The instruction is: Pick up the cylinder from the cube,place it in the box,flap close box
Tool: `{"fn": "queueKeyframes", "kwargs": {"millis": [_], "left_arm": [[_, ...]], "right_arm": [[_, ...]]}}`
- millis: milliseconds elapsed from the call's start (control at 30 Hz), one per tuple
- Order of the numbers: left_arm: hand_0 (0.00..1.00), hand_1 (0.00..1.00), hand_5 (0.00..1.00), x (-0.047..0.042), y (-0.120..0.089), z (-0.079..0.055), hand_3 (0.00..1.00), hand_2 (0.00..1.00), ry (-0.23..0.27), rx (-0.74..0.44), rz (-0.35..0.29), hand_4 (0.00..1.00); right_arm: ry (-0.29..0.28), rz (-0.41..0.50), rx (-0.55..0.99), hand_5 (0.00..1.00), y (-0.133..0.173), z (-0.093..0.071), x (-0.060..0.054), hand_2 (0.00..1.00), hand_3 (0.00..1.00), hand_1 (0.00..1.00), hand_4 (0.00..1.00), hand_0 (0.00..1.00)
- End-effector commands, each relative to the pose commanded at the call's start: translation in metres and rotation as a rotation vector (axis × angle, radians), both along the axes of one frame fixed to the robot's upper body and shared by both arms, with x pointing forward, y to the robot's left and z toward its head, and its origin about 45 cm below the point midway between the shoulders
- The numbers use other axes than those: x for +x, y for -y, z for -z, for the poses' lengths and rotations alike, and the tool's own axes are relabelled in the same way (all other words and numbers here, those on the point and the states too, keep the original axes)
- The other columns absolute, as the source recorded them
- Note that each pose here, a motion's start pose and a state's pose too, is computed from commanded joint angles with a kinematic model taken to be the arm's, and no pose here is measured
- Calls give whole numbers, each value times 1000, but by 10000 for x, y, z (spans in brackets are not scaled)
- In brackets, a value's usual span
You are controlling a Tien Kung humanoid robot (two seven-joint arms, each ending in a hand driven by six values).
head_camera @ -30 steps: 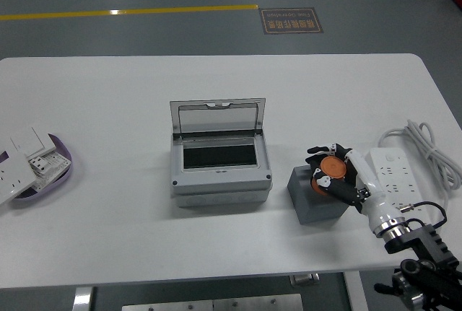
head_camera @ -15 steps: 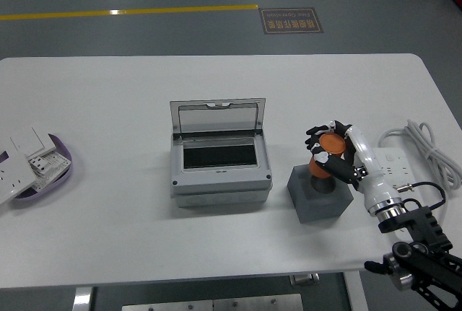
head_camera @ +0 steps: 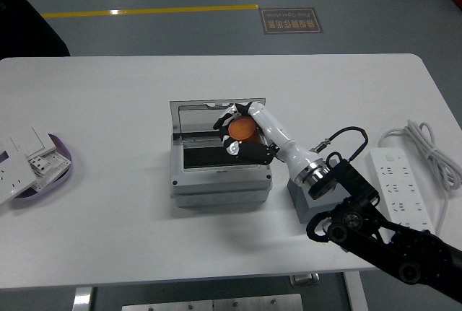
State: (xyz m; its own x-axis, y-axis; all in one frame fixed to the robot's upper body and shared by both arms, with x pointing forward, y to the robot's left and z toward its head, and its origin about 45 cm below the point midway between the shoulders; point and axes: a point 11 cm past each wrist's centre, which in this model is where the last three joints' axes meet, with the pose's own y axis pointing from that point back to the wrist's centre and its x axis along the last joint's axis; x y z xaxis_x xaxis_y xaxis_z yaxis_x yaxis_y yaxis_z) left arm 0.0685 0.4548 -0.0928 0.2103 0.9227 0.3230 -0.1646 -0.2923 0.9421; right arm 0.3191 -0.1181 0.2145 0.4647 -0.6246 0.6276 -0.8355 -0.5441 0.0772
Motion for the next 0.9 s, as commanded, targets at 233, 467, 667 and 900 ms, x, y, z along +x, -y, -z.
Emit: {"fn": "queueKeyframes", "kwargs": {"millis": [233,467,667,900], "left_arm": [[598,621,230,-9,-14,-4,637,616,-5,3,0,691],[598,622,233,-1,-15,-6,636,617,-6,2,0,692],[598,622,234,4,-20,-9,637,617,-6,3,2,692],[598,622,233,12,-24,-12,637,617,-6,5,4,692]], "right_arm": [[88,-83,-401,2,-285,40,89,311,252,194,2,19],[230,-7,-621,2,-239,13,218,342,266,209,2,33],[301,-3,-674,2,-236,38,233,469,441,396,138,245],[311,-33,-642,2,-306,79,184,596,626,583,477,640]]}}
